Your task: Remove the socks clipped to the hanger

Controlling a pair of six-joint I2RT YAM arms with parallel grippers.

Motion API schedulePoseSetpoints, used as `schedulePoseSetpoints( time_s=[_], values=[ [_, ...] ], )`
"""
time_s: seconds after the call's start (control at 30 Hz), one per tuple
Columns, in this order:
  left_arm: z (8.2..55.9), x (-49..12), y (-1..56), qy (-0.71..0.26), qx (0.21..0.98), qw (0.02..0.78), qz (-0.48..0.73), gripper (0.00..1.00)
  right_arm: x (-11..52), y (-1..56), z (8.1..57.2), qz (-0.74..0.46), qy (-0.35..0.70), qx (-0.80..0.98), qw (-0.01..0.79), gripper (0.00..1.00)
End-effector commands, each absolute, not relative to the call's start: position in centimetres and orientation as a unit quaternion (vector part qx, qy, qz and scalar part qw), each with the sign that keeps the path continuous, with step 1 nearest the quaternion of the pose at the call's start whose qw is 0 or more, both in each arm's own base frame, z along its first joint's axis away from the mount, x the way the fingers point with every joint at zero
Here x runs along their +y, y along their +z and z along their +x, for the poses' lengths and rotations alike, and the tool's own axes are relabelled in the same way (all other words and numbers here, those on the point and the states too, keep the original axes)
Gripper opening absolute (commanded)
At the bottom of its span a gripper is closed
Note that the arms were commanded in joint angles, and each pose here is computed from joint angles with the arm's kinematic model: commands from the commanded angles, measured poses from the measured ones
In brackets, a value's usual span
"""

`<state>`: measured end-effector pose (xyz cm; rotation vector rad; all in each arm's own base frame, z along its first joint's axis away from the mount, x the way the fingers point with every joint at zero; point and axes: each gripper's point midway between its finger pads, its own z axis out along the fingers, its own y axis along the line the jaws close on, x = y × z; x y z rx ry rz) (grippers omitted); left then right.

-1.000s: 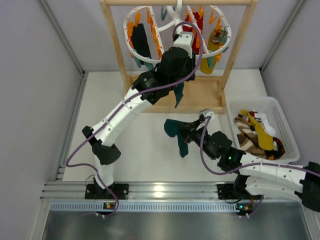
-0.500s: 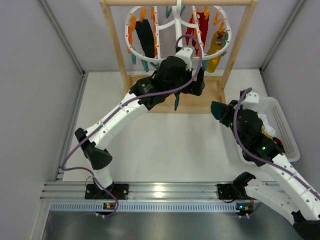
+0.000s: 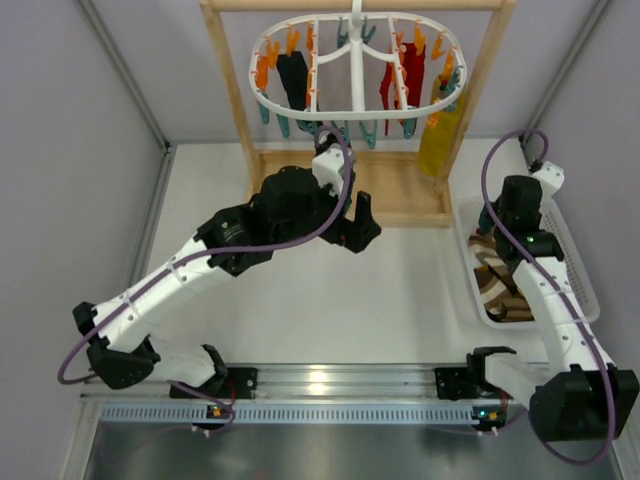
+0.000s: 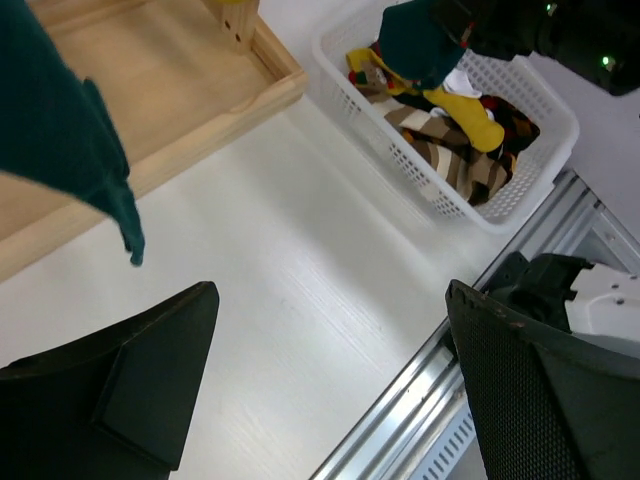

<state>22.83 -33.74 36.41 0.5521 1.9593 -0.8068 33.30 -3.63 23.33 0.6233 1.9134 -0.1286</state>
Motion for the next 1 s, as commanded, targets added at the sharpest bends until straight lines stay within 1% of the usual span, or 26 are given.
schedulePoseSetpoints(
  time_s=[0.0,0.03,0.07,0.1,0.13,0.23,0.27,0.3,0.33,0.37,0.4,0.43,0.47,0.5,0.53,0.6,0.63,0.67,0.73,0.77,0.8,0.83,0.87,0.9,0.93,0.97],
  values=[
    [21.7,-31.3,37.9,-0.338,0.779,0.486,0.207,0.99,-5.7,22.3,33.8,0.306,-0.051,0.786,0.535,0.12],
    [21.7,-30.7,36.8,-0.325,0.786,0.485,0.205,0.99,-6.6,21.5,33.6,0.317,-0.06,0.785,0.529,0.36],
    [22.0,-29.7,36.8,-0.312,0.786,0.497,0.194,0.99,-6.8,21.1,33.6,0.316,-0.064,0.789,0.524,0.49],
    [21.8,-28.6,37.3,-0.306,0.782,0.51,0.185,0.99,-7.1,21.0,33.6,0.318,-0.068,0.789,0.521,0.59],
    [21.8,-27.8,36.3,-0.293,0.788,0.511,0.182,0.99,-7.1,21.0,33.5,0.315,-0.07,0.793,0.516,0.67],
    [22.0,-24.7,35.8,-0.253,0.788,0.539,0.158,0.99,-6.3,21.6,33.7,0.297,-0.05,0.798,0.522,0.78],
    [22.2,-23.9,35.6,-0.24,0.788,0.547,0.15,0.99,-5.9,22.4,33.6,0.288,-0.038,0.795,0.532,0.85],
    [22.6,-22.4,35.6,-0.215,0.788,0.562,0.129,0.99,-4.5,22.8,33.9,0.269,-0.004,0.799,0.538,0.9],
    [22.6,-21.0,35.0,-0.194,0.792,0.567,0.12,0.99,-3.6,23.0,34.2,0.256,0.022,0.796,0.548,0.99],
    [22.7,-20.0,34.8,-0.178,0.794,0.572,0.109,0.99,-0.8,23.9,34.3,0.232,0.096,0.792,0.557,0.99],
    [23.1,-18.6,34.2,-0.145,0.798,0.578,0.092,0.99,1.2,22.5,34.0,0.213,0.146,0.796,0.547,0.99],
    [23.1,-18.0,33.9,-0.132,0.798,0.581,0.087,0.99,3.2,22.6,33.9,0.19,0.201,0.789,0.549,0.99],
    [23.0,-16.9,33.9,-0.123,0.797,0.587,0.079,0.99,5.1,25.8,34.6,0.171,0.272,0.74,0.591,0.99],
    [23.0,-16.2,33.7,-0.111,0.796,0.591,0.071,0.99,7.3,26.1,33.8,0.137,0.327,0.731,0.583,0.99],
    [23.2,-15.1,32.8,-0.087,0.797,0.595,0.056,0.99,9.4,25.5,33.3,0.115,0.354,0.726,0.578,1.0],
    [23.1,-13.7,32.9,-0.073,0.792,0.606,0.032,0.99,11.3,26.4,33.4,0.089,0.344,0.72,0.596,0.99],
    [23.1,-13.2,32.4,-0.063,0.792,0.606,0.026,0.99,14.4,26.6,32.5,0.049,0.355,0.722,0.592,0.99],
    [22.9,-12.8,32.5,-0.065,0.79,0.61,0.019,0.99,15.1,27.3,32.8,0.034,0.337,0.712,0.615,0.99],
    [22.8,-12.4,32.0,-0.06,0.79,0.61,0.015,0.99,19.0,27.9,31.3,-0.005,0.363,0.701,0.614,0.99],
    [22.8,-12.0,31.8,-0.055,0.789,0.611,0.01,0.99,19.6,28.6,31.5,-0.01,0.357,0.69,0.63,0.99],
    [22.9,-11.9,31.8,-0.051,0.789,0.612,0.007,0.99,21.6,28.8,30.5,-0.028,0.366,0.688,0.626,0.99],
    [22.9,-11.7,31.6,-0.046,0.79,0.612,0.006,0.99,22.4,28.5,30.7,-0.032,0.357,0.692,0.627,1.0],
    [22.9,-11.7,31.6,-0.044,0.79,0.612,0.006,0.99,22.4,28.5,31.1,-0.036,0.327,0.693,0.642,1.0],
    [23.0,-11.9,31.3,-0.042,0.792,0.609,0.009,0.99,24.3,29.3,30.2,-0.055,0.331,0.689,0.642,0.99],
    [23.1,-12.0,31.2,-0.04,0.793,0.608,0.011,0.99,25.2,28.6,30.3,-0.066,0.318,0.697,0.639,1.0],
    [23.1,-12.2,31.2,-0.043,0.794,0.607,0.013,0.99,25.2,28.5,30.7,-0.068,0.289,0.699,0.651,1.0]
  ],
)
